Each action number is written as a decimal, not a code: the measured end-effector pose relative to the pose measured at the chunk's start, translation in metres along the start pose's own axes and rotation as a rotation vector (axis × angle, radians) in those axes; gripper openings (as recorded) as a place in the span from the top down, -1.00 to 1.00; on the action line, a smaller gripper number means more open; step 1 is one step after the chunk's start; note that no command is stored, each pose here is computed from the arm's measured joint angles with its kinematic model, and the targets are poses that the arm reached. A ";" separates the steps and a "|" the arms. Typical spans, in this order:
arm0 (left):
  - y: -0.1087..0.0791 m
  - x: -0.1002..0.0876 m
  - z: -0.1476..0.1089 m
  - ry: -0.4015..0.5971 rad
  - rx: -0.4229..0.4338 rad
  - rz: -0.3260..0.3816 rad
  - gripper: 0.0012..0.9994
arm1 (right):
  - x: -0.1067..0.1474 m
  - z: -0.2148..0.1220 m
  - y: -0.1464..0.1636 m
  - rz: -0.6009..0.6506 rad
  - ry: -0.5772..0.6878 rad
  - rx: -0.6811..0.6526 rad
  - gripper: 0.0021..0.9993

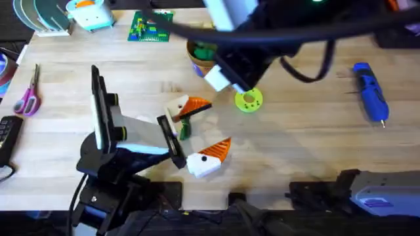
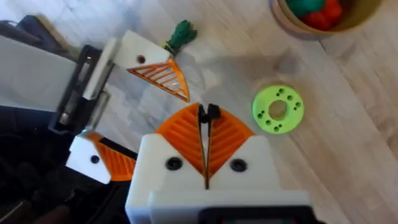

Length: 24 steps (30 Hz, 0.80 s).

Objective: Pick up the gripper from the table and insert it into the empty holder that is missing its gripper. Then pick up a screw, insert it into the mounting hole, and use the screwdriver to tighten it. Finally, clean up the table by picking up the vegetable and placing it into the bucket.

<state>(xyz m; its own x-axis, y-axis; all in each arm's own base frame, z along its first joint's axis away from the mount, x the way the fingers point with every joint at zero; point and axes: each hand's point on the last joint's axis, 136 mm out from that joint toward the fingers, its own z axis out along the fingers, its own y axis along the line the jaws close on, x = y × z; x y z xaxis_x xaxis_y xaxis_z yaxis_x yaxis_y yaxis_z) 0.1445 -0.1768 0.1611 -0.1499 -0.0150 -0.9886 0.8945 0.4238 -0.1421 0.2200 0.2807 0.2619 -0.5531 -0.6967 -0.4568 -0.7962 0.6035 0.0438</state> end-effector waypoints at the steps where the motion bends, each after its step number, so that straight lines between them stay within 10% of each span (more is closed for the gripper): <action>1: 0.000 0.000 0.000 0.000 0.000 0.000 -0.99 | -0.003 0.003 0.006 -0.010 0.014 -0.008 0.99; 24: -0.005 0.001 0.000 0.003 0.027 0.034 -0.99 | -0.031 0.040 0.064 -0.122 0.065 -0.072 0.99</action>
<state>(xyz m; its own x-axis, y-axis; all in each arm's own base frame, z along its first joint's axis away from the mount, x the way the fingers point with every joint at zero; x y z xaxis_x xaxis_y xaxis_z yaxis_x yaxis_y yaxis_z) 0.1402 -0.1787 0.1612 -0.1208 0.0013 -0.9927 0.9101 0.3993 -0.1102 0.1960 0.3566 0.2438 -0.4643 -0.7881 -0.4041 -0.8725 0.4853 0.0562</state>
